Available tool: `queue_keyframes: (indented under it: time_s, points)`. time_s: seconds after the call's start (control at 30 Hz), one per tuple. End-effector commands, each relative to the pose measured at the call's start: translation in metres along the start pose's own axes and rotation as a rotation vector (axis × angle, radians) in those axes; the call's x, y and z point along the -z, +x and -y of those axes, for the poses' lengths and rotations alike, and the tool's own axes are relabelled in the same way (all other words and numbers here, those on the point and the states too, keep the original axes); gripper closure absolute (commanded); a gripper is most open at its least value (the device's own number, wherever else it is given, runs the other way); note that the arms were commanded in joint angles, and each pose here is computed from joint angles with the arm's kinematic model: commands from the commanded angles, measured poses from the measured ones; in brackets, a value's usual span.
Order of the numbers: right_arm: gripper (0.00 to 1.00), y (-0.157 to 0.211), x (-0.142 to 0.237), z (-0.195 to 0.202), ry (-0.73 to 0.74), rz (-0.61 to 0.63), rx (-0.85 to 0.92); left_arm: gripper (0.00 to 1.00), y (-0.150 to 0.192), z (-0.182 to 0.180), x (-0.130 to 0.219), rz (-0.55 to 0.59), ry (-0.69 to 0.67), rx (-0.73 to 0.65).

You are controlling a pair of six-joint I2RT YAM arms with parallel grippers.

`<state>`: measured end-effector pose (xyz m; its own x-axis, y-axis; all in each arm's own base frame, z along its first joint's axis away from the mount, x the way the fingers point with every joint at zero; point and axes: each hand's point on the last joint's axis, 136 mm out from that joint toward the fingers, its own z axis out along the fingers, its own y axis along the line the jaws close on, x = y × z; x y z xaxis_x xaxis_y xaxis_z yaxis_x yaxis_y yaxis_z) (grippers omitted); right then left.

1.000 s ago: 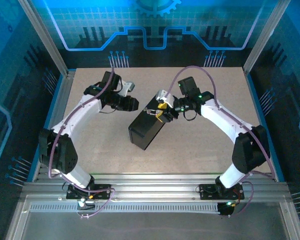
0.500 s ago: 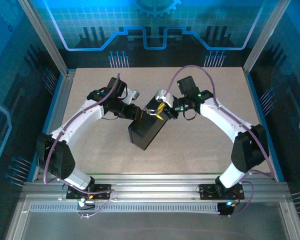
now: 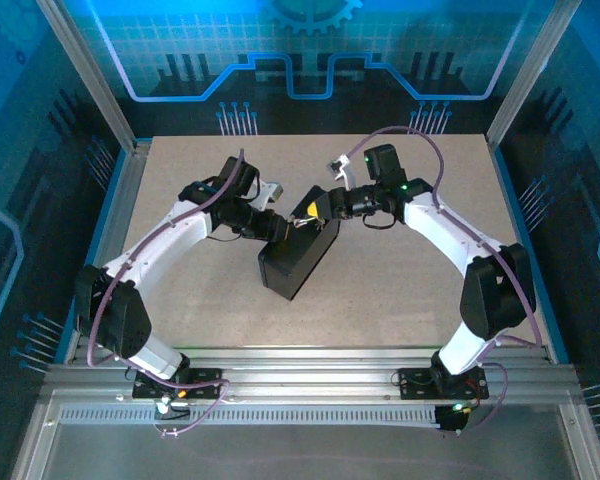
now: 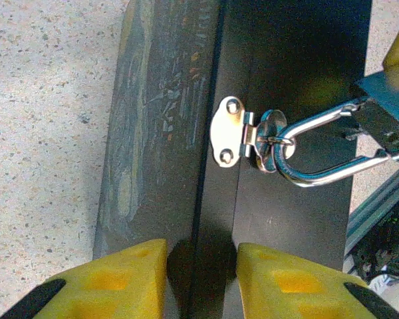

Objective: Unlock the padlock with the key

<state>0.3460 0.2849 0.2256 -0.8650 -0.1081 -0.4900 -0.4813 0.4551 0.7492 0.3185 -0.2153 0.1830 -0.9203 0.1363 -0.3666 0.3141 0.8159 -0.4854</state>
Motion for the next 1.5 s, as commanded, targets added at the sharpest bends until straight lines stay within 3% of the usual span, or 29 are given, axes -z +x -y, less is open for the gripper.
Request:
queue_keyframes:
  time_s: [0.0,0.3,0.4,0.63,0.93,1.2,1.47]
  points:
    - [0.96,0.004,-0.010,-0.010,-0.015,0.037,-0.199,0.67,-0.004,0.017,-0.013,-0.012,0.081,0.056]
    - [0.99,0.019,-0.019,-0.025,0.003,0.073,-0.310,0.68,-0.012,0.028,-0.017,0.014,0.109,0.090]
    - [1.00,0.024,-0.011,-0.014,0.097,0.081,-0.293,0.68,-0.012,0.026,-0.015,0.023,0.097,0.091]
    - [1.00,0.025,-0.003,-0.004,0.084,0.132,-0.503,0.69,-0.011,0.021,-0.009,0.042,0.053,0.096]
    - [0.99,0.052,0.005,0.027,0.270,0.055,-0.559,0.69,-0.015,0.021,-0.007,0.045,0.029,0.082]
    - [0.98,0.061,0.011,0.069,0.391,-0.094,-0.652,0.70,-0.013,0.018,-0.011,0.024,0.012,0.075]
    - [0.94,0.047,0.023,0.082,0.496,-0.134,-0.509,0.70,-0.011,0.014,-0.012,0.009,-0.009,0.072]
